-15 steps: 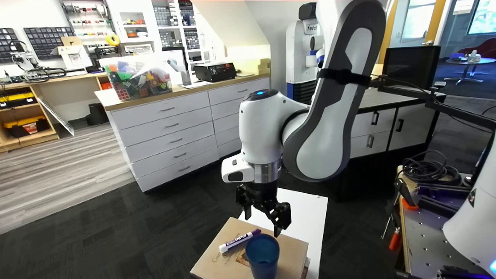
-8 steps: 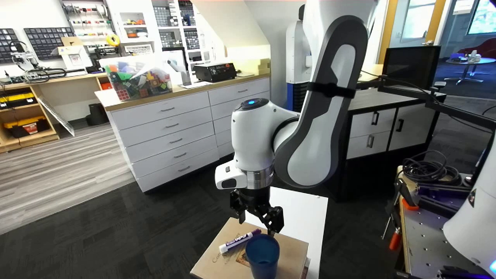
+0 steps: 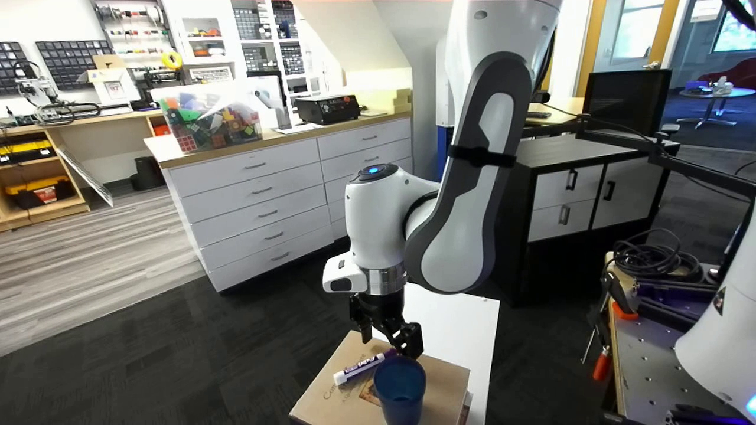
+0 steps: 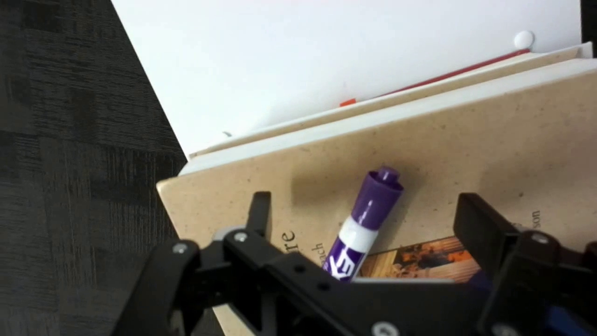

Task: Put the marker in the cup

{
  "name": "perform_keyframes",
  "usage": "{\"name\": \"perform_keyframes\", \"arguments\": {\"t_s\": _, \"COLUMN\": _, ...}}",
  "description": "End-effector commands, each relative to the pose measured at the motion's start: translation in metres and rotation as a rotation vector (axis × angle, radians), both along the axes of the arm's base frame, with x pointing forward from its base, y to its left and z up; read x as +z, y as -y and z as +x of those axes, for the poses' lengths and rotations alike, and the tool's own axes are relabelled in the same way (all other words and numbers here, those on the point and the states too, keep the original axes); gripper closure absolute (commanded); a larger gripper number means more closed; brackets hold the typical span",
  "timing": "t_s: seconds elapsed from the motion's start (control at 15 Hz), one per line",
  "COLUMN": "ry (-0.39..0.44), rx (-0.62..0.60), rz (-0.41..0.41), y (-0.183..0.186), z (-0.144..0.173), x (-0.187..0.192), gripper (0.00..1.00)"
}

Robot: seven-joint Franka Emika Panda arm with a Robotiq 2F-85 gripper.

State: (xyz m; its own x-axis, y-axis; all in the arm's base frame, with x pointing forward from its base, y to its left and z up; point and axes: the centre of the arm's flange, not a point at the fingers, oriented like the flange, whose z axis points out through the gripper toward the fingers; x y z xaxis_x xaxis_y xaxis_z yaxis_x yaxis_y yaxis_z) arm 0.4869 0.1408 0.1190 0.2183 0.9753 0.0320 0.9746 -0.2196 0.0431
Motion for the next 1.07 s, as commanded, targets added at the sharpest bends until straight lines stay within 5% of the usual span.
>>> {"name": "perform_keyframes", "arguments": {"t_s": 0.0, "ry": -0.031, "rx": -0.075, "rz": 0.002, "y": -0.002, "z": 0.004, "x": -0.006, "gripper": 0.0}}
{"name": "perform_keyframes", "arguments": {"t_s": 0.07, "ry": -0.039, "rx": -0.091, "rz": 0.003, "y": -0.002, "z": 0.004, "x": -0.007, "gripper": 0.0}}
{"name": "perform_keyframes", "arguments": {"t_s": 0.13, "ry": -0.048, "rx": -0.117, "rz": 0.004, "y": -0.002, "z": 0.005, "x": -0.006, "gripper": 0.25}}
{"name": "perform_keyframes", "arguments": {"t_s": 1.0, "ry": -0.049, "rx": -0.294, "rz": 0.017, "y": 0.006, "z": 0.006, "x": 0.007, "gripper": 0.99}}
